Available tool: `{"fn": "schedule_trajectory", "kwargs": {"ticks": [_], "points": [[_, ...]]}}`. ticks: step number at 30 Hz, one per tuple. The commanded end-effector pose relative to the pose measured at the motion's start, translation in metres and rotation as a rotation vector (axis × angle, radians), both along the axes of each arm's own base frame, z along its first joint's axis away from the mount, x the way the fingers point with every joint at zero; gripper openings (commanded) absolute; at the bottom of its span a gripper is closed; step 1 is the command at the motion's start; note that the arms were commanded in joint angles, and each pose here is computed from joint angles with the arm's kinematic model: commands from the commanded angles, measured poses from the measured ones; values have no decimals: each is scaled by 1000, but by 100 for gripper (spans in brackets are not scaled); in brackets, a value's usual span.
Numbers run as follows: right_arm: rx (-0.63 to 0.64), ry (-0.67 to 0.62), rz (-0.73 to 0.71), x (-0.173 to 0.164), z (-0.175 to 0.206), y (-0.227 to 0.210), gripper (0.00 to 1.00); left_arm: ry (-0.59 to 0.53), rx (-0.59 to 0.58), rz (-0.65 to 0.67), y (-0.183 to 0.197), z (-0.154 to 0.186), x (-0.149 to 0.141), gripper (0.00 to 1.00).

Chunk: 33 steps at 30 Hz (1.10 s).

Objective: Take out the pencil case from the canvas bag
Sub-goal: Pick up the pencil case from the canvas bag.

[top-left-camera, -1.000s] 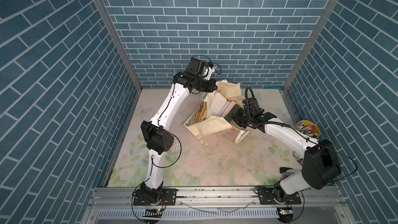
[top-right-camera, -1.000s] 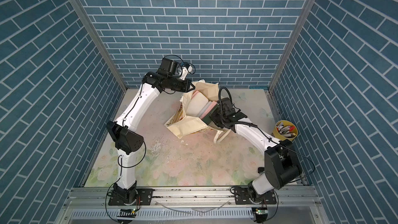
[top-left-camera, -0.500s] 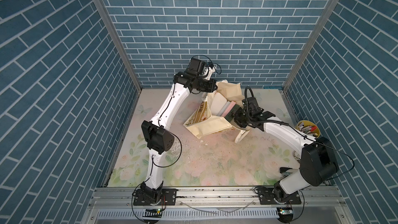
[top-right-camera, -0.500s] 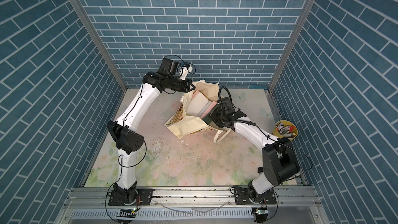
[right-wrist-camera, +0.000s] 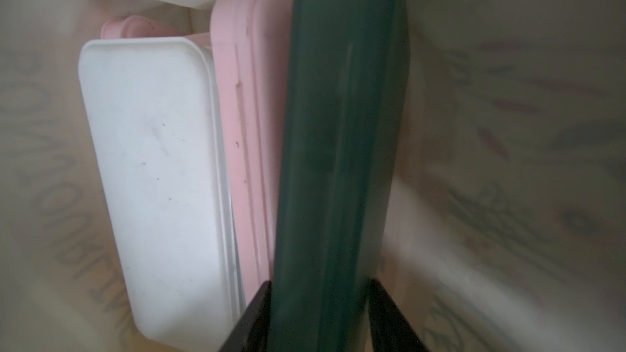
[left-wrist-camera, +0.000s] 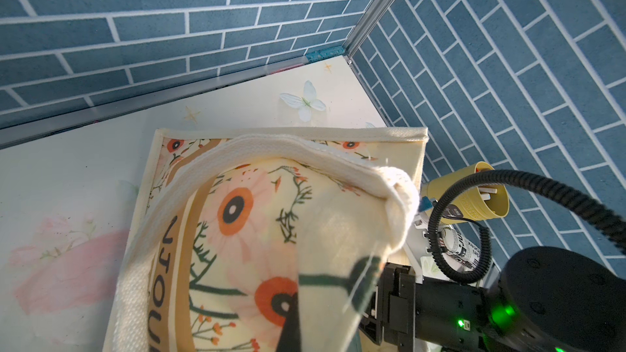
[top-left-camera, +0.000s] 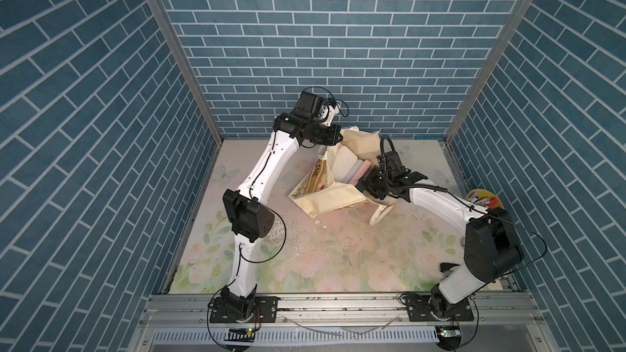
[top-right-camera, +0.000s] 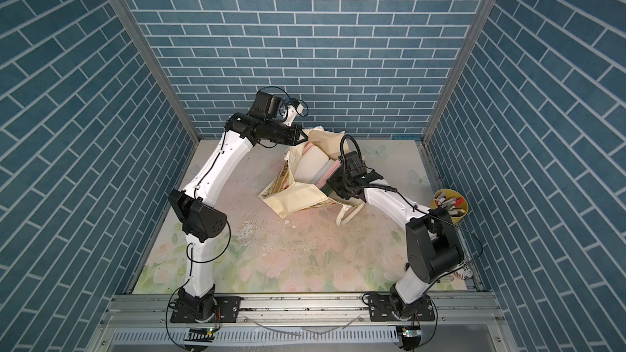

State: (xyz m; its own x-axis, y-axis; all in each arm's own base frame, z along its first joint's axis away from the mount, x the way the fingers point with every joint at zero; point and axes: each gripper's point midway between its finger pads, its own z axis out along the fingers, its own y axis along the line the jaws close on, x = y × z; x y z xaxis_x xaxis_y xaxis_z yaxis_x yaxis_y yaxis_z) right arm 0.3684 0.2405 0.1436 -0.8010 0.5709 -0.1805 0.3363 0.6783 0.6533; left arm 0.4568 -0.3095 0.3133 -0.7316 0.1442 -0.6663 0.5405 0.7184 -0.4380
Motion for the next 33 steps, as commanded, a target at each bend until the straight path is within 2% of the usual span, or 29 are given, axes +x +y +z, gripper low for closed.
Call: {"fn": "schedule_trajectory", "kwargs": {"ticks": [1,5,18,21,23,27,33], "points": [[-54,13,-22,-14,-5,-19,41,47,35,10,3,-19,2,0],[-66,22,-36,-18,-9,-26,35,47,38,14,4,-19,3,0],[-31,25,-60,-15,-11,-29,26,54,39,13,3,-19,2,0],[-27,24,-65,-14,-11,-30,27,59,39,14,3,-20,1,0],[-19,34,-65,-13,-14,-29,31,63,35,13,3,-20,1,0],[-1,44,-67,-10,-17,-26,32,66,31,10,2,-20,1,0],[14,41,-63,-8,-15,-24,24,58,33,9,2,-18,0,0]]}}
